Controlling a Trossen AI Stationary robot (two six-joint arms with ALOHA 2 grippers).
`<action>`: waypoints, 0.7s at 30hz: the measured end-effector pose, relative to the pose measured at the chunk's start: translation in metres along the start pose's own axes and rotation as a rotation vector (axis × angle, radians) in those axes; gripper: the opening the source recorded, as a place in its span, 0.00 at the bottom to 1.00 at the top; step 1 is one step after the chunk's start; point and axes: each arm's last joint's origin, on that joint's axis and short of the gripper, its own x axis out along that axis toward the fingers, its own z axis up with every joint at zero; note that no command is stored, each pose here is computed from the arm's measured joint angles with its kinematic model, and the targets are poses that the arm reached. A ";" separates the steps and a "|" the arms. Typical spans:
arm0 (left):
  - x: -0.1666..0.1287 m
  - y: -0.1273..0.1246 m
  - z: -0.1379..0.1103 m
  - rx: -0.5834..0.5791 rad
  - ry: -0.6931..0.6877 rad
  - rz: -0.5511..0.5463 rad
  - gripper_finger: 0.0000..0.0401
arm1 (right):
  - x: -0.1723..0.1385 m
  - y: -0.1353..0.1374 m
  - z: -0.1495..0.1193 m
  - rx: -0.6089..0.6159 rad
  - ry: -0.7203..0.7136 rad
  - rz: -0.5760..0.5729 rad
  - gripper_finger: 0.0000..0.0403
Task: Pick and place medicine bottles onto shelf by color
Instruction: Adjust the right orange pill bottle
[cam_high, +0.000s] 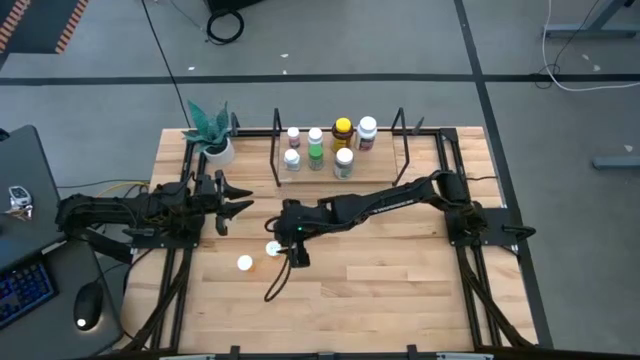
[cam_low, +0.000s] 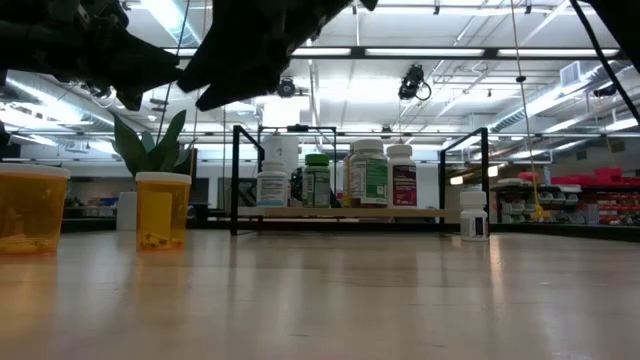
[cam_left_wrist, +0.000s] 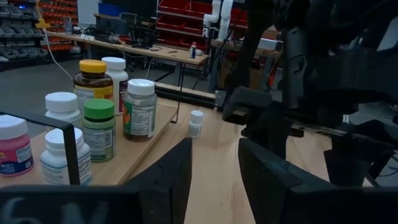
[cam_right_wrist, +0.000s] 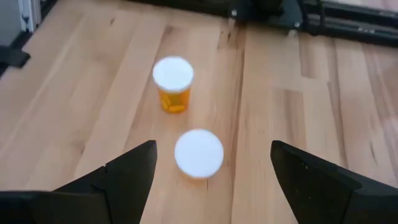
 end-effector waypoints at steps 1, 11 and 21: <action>0.000 0.000 0.000 0.000 -0.001 0.000 0.35 | 0.000 0.000 0.001 0.001 -0.012 0.005 0.80; 0.001 0.000 -0.001 0.001 0.007 0.001 0.34 | 0.026 0.007 -0.011 -0.063 -0.020 0.037 0.80; 0.003 0.000 -0.003 0.007 0.034 0.007 0.35 | 0.061 0.009 -0.027 -0.102 -0.030 0.052 0.88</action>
